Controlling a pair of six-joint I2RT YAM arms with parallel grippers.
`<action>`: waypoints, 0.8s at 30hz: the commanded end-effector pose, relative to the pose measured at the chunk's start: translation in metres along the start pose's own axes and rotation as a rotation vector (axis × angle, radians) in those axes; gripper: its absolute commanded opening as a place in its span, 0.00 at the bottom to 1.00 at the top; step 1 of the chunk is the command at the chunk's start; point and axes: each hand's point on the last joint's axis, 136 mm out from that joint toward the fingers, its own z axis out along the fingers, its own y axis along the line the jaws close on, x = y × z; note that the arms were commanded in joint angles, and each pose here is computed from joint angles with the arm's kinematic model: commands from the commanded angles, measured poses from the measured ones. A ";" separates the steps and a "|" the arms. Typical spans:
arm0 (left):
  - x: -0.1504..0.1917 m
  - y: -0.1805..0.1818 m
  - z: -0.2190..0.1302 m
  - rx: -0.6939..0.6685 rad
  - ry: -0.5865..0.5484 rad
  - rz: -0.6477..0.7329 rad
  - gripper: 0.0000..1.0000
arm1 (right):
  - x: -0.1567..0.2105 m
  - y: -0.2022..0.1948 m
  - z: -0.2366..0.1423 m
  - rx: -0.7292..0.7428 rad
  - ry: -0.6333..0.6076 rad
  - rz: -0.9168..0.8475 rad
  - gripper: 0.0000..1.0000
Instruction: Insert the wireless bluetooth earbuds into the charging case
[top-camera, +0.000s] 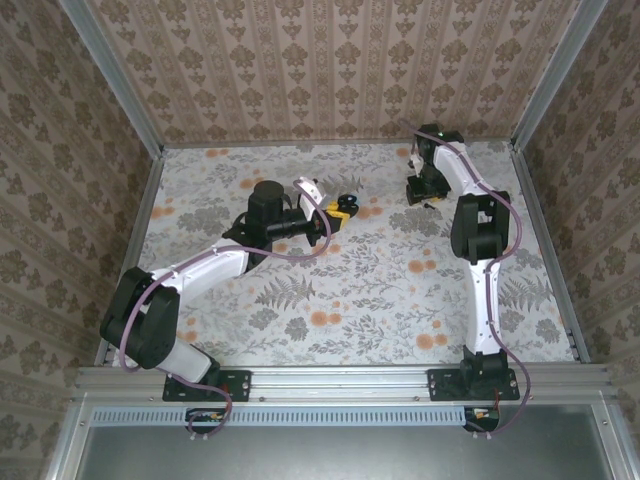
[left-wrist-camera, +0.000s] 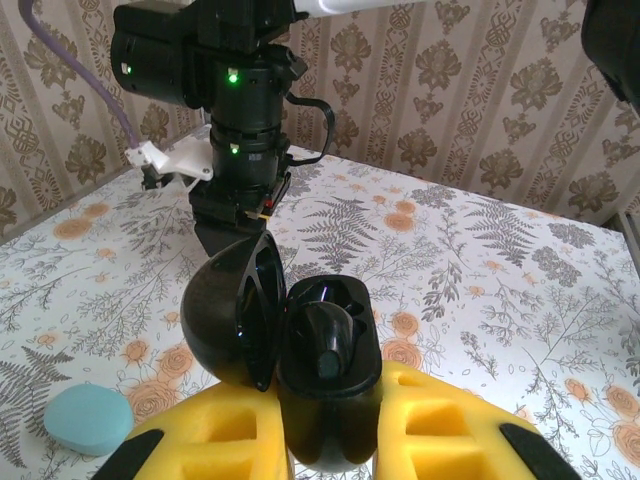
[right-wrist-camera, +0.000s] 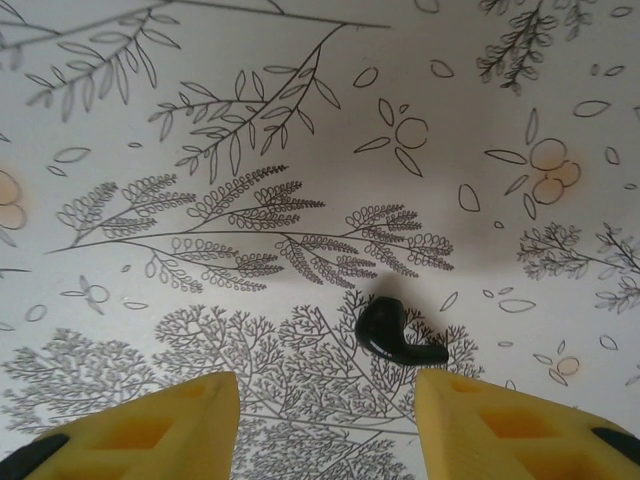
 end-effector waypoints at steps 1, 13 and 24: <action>-0.018 -0.001 -0.002 0.019 -0.033 0.013 0.00 | 0.008 -0.011 0.000 0.050 0.055 -0.065 0.51; -0.015 -0.003 -0.003 0.019 -0.028 0.000 0.00 | 0.013 -0.014 0.003 0.064 0.111 -0.124 0.50; -0.018 -0.004 -0.009 0.005 -0.029 0.024 0.00 | 0.007 -0.004 0.000 0.026 0.102 0.043 0.46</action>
